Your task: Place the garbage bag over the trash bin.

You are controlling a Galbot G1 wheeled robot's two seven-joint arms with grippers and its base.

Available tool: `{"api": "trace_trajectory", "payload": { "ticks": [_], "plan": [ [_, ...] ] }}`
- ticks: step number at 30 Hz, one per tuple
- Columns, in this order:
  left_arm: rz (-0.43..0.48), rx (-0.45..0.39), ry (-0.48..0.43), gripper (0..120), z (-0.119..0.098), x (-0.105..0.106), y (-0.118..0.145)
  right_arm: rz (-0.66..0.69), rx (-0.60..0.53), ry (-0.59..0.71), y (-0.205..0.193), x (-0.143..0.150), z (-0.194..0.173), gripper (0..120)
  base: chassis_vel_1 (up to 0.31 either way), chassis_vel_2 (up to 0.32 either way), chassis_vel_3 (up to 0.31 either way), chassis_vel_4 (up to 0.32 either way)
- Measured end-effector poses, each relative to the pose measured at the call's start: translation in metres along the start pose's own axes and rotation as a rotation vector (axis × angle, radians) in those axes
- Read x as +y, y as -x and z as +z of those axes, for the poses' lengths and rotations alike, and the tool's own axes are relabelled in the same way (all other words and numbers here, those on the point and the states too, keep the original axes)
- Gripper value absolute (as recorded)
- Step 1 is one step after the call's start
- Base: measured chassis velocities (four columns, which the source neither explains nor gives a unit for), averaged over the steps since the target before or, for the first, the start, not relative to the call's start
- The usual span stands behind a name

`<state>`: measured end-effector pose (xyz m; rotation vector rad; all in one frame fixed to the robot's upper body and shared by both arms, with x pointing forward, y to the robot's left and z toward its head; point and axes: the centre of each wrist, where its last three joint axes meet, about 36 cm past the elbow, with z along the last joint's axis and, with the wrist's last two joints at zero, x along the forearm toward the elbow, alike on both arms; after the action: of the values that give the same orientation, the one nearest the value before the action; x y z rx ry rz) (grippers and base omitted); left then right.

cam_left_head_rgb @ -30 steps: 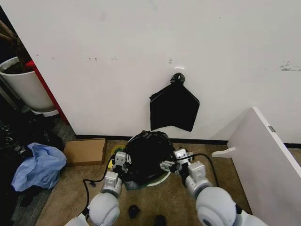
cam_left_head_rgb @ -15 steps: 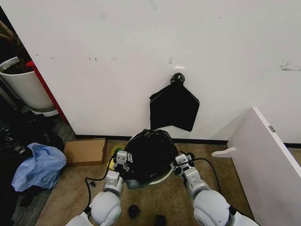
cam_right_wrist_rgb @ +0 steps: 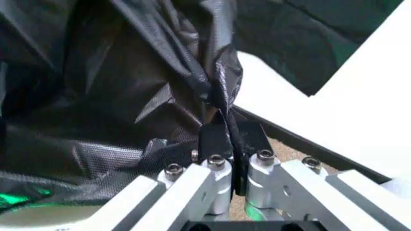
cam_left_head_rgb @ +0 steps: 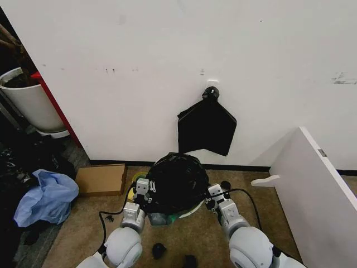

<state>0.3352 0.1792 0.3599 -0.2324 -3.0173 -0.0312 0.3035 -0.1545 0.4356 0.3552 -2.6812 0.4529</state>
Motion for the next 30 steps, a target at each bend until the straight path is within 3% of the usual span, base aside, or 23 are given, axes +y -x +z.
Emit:
{"api": "trace_trajectory", "payload": {
  "ticks": [6, 11, 15, 27, 30],
  "plan": [
    [-0.037, 0.014, -0.082, 2, -0.005, 0.005, 0.003, 0.028, 0.002, 0.012, -0.002, -0.005, 0.006, 0, 0.000, 0.000, 0.000, 0.000],
    [-0.062, 0.033, -0.257, 2, -0.021, 0.009, 0.005, 0.024, 0.030, 0.033, -0.002, -0.002, 0.025, 0, 0.000, 0.000, 0.000, 0.000],
    [-0.043, 0.044, -0.332, 2, -0.029, 0.009, 0.003, 0.007, 0.011, 0.056, 0.001, 0.000, 0.031, 0, 0.000, 0.000, 0.000, 0.000],
    [-0.051, 0.067, -0.439, 2, -0.038, 0.009, 0.002, -0.045, -0.005, 0.113, -0.007, 0.013, 0.047, 0, 0.000, 0.000, 0.000, 0.000],
    [-0.059, 0.073, -0.437, 1, -0.038, 0.009, 0.002, -0.043, -0.048, 0.139, -0.011, 0.014, 0.049, 10, 0.000, 0.000, 0.000, 0.000]
  ]
}}
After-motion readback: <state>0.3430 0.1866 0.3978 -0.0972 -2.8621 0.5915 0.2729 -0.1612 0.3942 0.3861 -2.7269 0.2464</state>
